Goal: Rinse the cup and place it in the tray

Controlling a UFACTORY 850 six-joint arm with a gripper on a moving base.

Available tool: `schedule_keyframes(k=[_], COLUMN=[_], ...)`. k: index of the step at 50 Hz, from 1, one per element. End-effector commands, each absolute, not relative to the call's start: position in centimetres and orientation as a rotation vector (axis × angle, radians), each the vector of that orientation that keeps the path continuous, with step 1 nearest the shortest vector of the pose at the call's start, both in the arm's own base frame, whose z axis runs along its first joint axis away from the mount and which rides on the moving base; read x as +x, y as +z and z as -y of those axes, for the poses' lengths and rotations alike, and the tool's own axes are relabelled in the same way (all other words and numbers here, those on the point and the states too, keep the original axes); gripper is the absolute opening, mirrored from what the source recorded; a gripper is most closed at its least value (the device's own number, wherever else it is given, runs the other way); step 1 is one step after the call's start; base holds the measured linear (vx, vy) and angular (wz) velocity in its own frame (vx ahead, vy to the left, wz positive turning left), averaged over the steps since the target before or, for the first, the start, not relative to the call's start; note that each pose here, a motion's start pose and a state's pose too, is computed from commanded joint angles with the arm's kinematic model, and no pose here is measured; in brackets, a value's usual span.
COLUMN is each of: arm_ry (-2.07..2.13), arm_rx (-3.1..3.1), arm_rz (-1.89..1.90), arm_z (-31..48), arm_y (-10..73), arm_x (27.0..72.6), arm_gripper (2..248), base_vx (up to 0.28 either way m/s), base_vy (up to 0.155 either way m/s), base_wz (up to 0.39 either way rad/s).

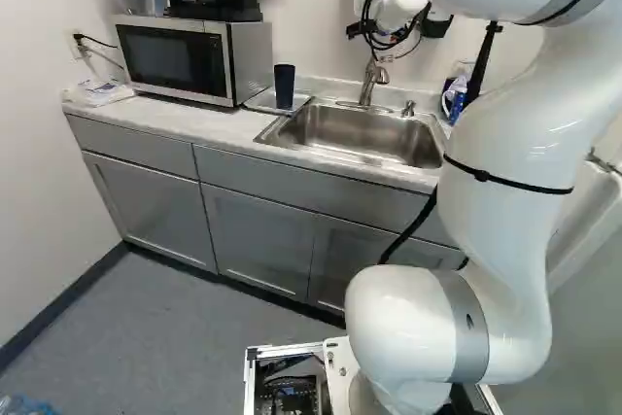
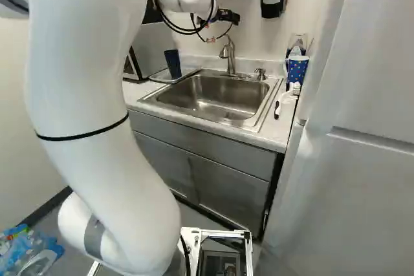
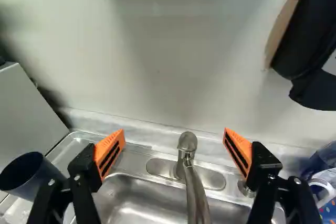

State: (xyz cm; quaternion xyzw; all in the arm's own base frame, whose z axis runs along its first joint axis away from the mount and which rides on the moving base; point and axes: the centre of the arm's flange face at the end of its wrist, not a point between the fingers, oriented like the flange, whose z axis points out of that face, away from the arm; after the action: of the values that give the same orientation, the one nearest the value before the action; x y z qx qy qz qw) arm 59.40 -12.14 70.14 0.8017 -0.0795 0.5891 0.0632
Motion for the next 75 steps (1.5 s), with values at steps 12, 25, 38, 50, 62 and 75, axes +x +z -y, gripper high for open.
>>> schedule_keyframes(k=[12,25,38,50,62,75], arm_ry=[1.765,1.719,1.584,1.427,1.264,1.085], arm_rx=[2.414,2.434,2.526,2.625,2.716,2.801], arm_rz=[0.267,0.294,0.328,0.349,0.361,0.373], arm_z=[13.1,13.7,14.1,14.1,13.8,13.4], arm_y=[70.2,70.0,69.2,68.2,67.2,66.2], arm_x=[57.3,54.7,51.8,48.9,45.7,42.3], arm_gripper=[247,247,247,247,247,247], base_vx=[0.0,0.0,0.0,0.0,0.0,0.0], base_vy=[0.0,0.0,0.0,0.0,0.0,0.0], base_wz=[0.0,0.0,0.0,0.0,0.0,0.0])
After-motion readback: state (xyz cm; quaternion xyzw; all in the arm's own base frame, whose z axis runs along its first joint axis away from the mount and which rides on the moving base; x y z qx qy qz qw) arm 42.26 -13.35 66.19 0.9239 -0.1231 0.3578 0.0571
